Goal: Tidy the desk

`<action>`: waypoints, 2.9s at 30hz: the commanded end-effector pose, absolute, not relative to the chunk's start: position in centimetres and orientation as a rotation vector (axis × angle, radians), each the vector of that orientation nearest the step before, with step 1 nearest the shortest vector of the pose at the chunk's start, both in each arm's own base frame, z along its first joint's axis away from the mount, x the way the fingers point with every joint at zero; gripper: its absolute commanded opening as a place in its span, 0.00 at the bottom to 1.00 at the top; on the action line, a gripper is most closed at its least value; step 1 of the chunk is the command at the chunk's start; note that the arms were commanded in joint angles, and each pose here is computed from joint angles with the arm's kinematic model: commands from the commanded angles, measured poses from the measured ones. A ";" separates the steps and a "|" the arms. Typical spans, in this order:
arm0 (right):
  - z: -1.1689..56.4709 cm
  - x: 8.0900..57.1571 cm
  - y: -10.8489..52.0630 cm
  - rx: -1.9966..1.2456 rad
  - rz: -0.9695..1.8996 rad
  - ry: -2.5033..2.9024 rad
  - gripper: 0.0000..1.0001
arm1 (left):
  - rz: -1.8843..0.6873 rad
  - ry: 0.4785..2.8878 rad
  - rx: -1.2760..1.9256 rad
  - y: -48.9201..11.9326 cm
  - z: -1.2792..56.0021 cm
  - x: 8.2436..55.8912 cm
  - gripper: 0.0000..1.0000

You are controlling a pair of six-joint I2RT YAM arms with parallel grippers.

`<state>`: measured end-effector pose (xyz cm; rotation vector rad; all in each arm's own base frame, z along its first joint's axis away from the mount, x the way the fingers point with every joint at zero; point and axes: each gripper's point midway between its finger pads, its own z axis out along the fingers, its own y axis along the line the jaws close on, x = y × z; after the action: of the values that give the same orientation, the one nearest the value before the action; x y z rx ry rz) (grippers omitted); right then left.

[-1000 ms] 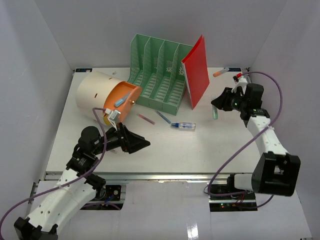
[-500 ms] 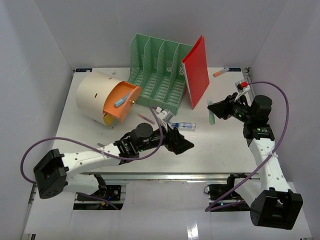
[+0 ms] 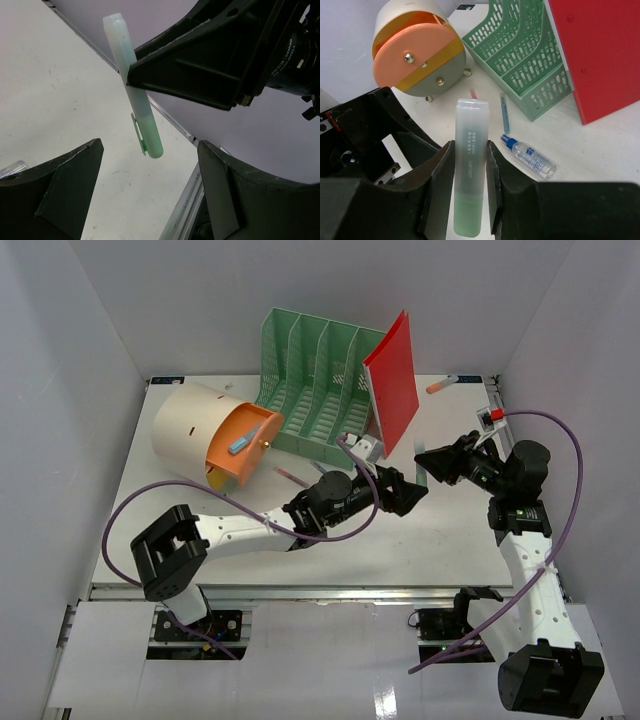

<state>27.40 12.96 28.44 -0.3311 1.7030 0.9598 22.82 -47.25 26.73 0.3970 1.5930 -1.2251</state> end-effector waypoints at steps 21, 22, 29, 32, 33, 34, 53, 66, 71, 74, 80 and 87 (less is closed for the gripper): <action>29.5 24.6 14.5 -0.413 1.073 1.598 0.08 | -1.301 1.596 0.386 -49.8 28.2 22.8 0.37; 29.5 24.5 14.5 -0.412 1.074 1.598 0.08 | -1.298 1.603 0.382 -49.7 28.1 22.8 0.33; 29.2 24.4 14.5 -0.431 1.062 1.598 0.46 | -1.273 1.606 0.344 -48.6 28.4 23.0 0.12; 29.4 24.3 14.4 -0.472 1.028 1.575 0.78 | -1.243 1.615 0.323 -47.8 28.6 23.2 0.08; 29.4 24.2 14.4 -0.501 1.007 1.563 0.86 | -1.230 1.626 0.317 -47.3 28.5 23.2 0.07; 29.6 24.0 14.4 -0.533 0.989 1.546 0.90 | -1.220 1.636 0.307 -47.0 28.3 23.3 0.06; 27.8 18.3 14.2 -0.938 0.924 1.329 0.97 | -0.480 2.057 0.253 -25.2 30.5 21.6 0.00; 26.4 18.7 13.4 -0.908 0.837 1.323 0.96 | 0.294 2.070 0.138 -10.3 33.6 30.7 0.02; 26.0 18.6 13.3 -0.899 0.823 1.323 0.94 | 0.318 2.050 0.189 -9.8 32.9 33.7 0.04; 26.0 18.6 13.2 -0.894 0.819 1.322 0.94 | 0.346 2.038 0.210 -9.6 32.1 34.9 0.06; 26.0 18.6 13.1 -0.888 0.804 1.317 0.93 | 0.345 2.078 0.230 -9.1 30.5 36.2 0.20; 26.0 19.4 12.7 -0.852 0.810 1.347 0.93 | 0.247 2.094 0.221 -10.2 30.0 35.8 0.62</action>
<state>18.64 13.07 25.40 -0.8654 1.3533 0.8362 35.94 -9.14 29.82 0.2276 2.1053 0.3366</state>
